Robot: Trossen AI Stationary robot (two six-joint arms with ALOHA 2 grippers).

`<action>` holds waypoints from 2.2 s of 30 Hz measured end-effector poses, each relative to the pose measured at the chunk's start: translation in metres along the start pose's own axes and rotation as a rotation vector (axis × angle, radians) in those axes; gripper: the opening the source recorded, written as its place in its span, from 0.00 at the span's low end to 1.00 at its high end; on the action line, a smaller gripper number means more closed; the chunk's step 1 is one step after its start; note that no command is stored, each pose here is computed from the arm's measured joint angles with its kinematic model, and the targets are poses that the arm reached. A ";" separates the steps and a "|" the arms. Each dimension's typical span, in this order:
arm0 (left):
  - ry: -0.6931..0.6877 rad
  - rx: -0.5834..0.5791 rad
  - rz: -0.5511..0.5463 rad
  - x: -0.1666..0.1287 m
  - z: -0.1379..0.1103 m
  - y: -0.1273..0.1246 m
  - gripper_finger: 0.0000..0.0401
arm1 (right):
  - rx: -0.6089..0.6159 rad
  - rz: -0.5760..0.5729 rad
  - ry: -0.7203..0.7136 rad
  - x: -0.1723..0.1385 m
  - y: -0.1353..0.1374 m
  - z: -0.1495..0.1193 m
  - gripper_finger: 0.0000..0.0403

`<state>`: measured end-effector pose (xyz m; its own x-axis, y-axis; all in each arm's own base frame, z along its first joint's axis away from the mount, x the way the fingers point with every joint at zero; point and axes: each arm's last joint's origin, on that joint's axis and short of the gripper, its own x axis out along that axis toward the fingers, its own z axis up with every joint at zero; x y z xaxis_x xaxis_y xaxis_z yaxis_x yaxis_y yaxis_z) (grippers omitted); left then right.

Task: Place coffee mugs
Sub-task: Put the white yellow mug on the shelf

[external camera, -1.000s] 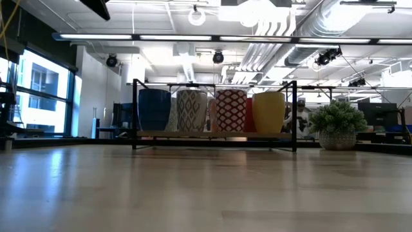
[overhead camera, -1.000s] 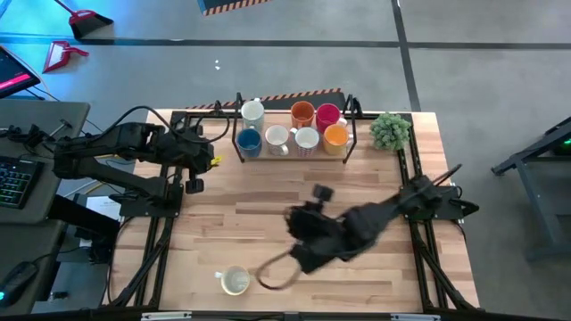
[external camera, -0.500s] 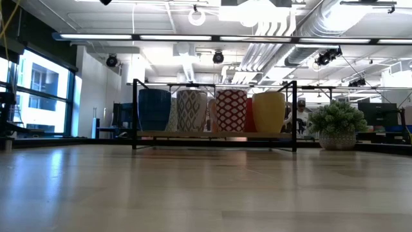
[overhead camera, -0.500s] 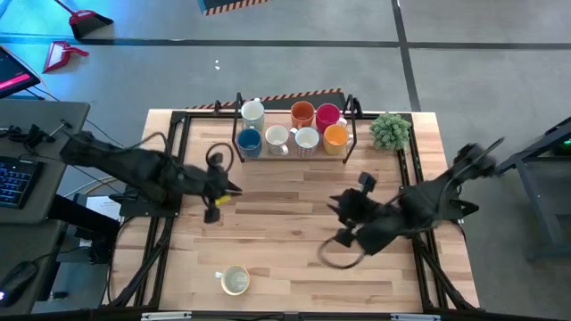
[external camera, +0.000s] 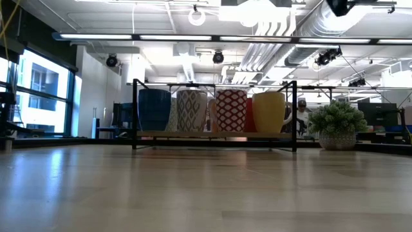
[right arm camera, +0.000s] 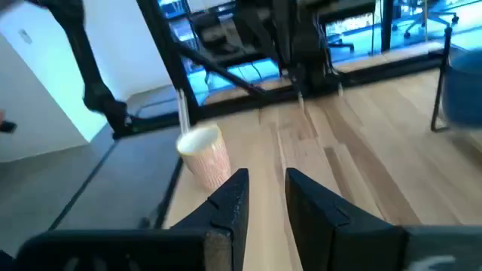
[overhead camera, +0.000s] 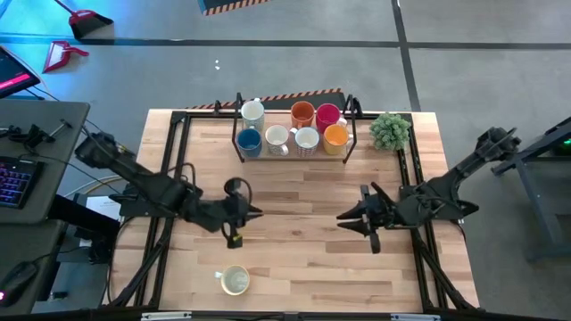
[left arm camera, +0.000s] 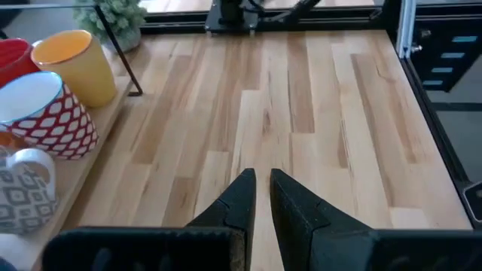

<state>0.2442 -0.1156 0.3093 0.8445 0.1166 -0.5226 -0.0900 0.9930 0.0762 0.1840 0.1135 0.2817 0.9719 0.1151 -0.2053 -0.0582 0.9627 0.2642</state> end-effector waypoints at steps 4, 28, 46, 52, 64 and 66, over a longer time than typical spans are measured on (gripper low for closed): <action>0.044 0.011 0.036 0.005 -0.009 -0.008 0.08 | 0.001 -0.026 0.075 0.001 -0.012 -0.032 0.19; 0.421 -0.278 -0.175 0.015 -0.036 -0.020 0.08 | 0.043 -0.216 0.058 0.009 -0.045 -0.048 0.19; 0.625 -0.254 -0.289 0.026 -0.055 -0.092 0.08 | 0.116 -0.151 0.209 0.009 -0.051 -0.057 0.19; 0.722 -0.215 -0.234 0.034 -0.064 -0.094 0.08 | 0.132 -0.096 0.255 0.009 -0.050 -0.059 0.19; 0.677 -0.219 -0.166 0.026 -0.023 -0.079 0.08 | 0.112 -0.101 0.336 0.007 -0.052 -0.066 0.19; 0.673 -0.206 -0.184 0.026 -0.016 -0.076 0.08 | 0.110 -0.104 0.342 0.006 -0.052 -0.067 0.19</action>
<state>0.2642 -0.1876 0.2766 0.3541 -0.1332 -0.9257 -0.1314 0.9729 -0.1903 0.1781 0.0803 0.2037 0.8379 0.1112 -0.5344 0.0797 0.9436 0.3213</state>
